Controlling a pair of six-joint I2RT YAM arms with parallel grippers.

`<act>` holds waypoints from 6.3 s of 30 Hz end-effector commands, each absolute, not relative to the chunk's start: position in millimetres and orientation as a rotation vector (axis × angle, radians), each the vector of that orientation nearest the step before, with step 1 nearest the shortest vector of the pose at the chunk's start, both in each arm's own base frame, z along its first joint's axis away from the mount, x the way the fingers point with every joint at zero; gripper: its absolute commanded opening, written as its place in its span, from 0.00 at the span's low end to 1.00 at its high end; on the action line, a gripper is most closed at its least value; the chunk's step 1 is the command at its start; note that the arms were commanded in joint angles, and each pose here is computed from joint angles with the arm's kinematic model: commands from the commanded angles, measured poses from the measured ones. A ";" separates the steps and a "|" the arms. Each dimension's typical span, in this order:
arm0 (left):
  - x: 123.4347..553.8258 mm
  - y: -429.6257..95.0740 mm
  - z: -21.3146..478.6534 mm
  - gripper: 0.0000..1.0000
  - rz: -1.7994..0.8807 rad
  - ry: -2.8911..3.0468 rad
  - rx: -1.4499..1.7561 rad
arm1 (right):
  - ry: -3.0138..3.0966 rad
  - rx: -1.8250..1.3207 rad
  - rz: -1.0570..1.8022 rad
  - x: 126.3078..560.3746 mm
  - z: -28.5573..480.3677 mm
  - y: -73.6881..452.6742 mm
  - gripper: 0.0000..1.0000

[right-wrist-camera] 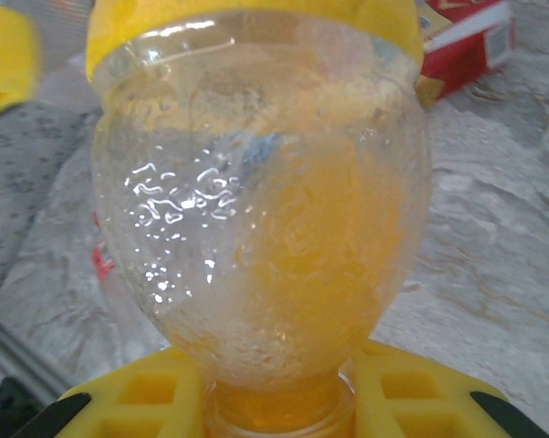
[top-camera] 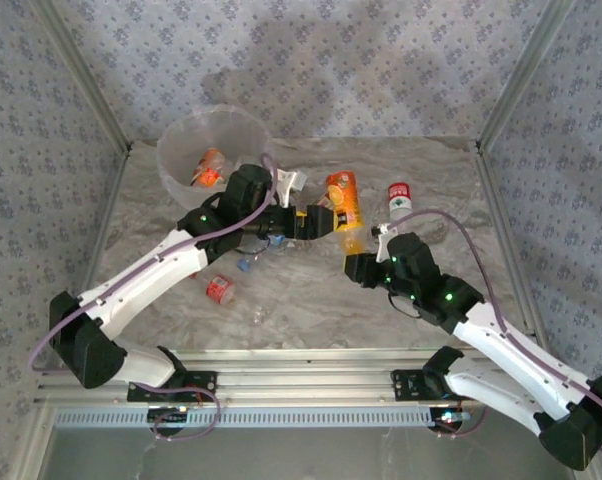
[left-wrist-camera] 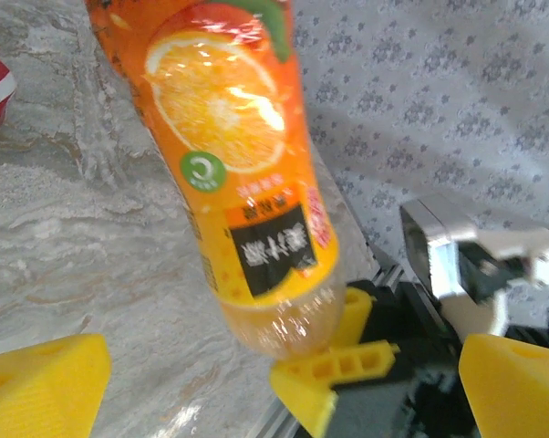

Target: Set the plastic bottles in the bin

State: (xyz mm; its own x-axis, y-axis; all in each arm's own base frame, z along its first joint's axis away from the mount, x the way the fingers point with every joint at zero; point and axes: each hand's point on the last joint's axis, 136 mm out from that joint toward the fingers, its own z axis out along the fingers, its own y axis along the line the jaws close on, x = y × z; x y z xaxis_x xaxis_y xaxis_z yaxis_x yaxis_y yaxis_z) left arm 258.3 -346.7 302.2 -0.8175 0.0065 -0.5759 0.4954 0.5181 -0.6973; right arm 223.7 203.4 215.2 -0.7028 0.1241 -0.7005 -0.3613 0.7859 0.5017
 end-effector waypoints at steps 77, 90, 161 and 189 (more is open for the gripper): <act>443.5 -137.0 425.2 0.42 -0.110 2.065 0.404 | 1.703 -0.453 0.984 166.0 377.8 196.1 1.00; 483.6 -105.1 325.6 0.39 0.184 2.275 0.394 | 1.742 -0.451 0.971 167.4 366.5 195.8 1.00; 296.2 -169.0 322.3 0.76 -0.455 2.277 0.438 | 1.870 -0.479 1.003 168.7 331.4 207.5 1.00; 213.2 -127.4 140.5 1.00 -0.395 2.655 -0.643 | 1.937 -0.524 1.019 179.5 329.7 226.2 1.00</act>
